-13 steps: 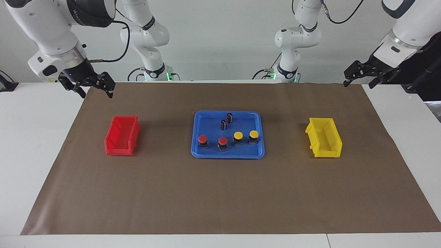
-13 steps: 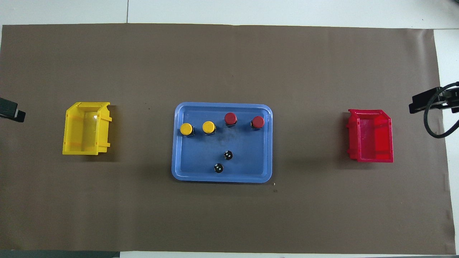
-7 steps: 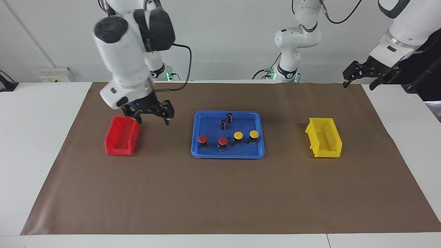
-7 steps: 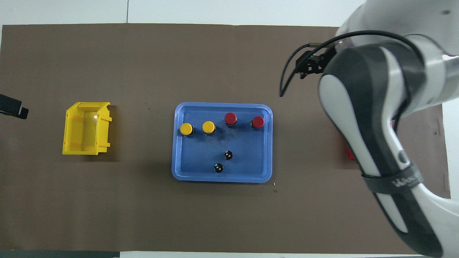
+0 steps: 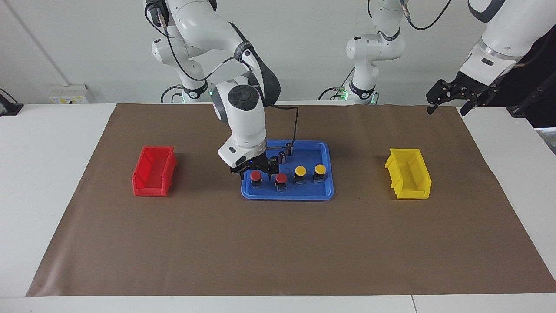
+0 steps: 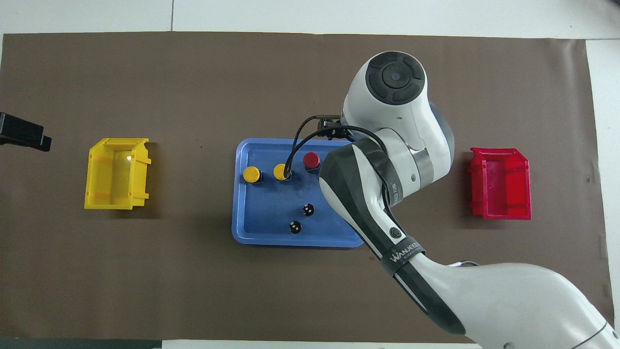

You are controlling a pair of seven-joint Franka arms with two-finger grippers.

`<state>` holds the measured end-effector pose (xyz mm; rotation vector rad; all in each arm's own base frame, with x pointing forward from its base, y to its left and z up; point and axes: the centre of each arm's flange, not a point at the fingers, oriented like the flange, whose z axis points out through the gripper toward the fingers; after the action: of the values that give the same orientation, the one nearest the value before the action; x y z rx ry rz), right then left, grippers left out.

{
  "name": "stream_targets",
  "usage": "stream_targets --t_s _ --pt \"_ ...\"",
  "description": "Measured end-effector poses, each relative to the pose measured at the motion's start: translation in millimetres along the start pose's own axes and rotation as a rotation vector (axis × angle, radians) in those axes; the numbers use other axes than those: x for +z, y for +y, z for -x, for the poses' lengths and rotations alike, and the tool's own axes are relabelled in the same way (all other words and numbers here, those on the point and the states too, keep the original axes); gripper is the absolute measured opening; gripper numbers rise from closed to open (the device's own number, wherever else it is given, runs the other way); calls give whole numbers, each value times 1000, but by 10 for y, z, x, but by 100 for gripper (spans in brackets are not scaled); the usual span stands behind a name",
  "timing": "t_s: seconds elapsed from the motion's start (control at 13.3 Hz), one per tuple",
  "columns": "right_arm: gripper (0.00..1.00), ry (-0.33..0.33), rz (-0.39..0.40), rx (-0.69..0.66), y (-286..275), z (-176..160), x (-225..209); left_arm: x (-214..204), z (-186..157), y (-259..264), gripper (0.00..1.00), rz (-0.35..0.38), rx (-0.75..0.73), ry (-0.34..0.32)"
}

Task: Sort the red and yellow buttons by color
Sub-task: 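Reach the right gripper to the red button and grasp it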

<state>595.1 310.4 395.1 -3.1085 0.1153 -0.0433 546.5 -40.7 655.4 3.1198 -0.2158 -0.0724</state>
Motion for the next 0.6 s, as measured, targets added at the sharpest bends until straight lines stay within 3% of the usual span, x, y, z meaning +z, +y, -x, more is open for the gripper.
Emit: stream_targets --t_s 0.6 --pt "83 -36 24 -14 64 251 294 46 -6 57 100 0 9 -10"
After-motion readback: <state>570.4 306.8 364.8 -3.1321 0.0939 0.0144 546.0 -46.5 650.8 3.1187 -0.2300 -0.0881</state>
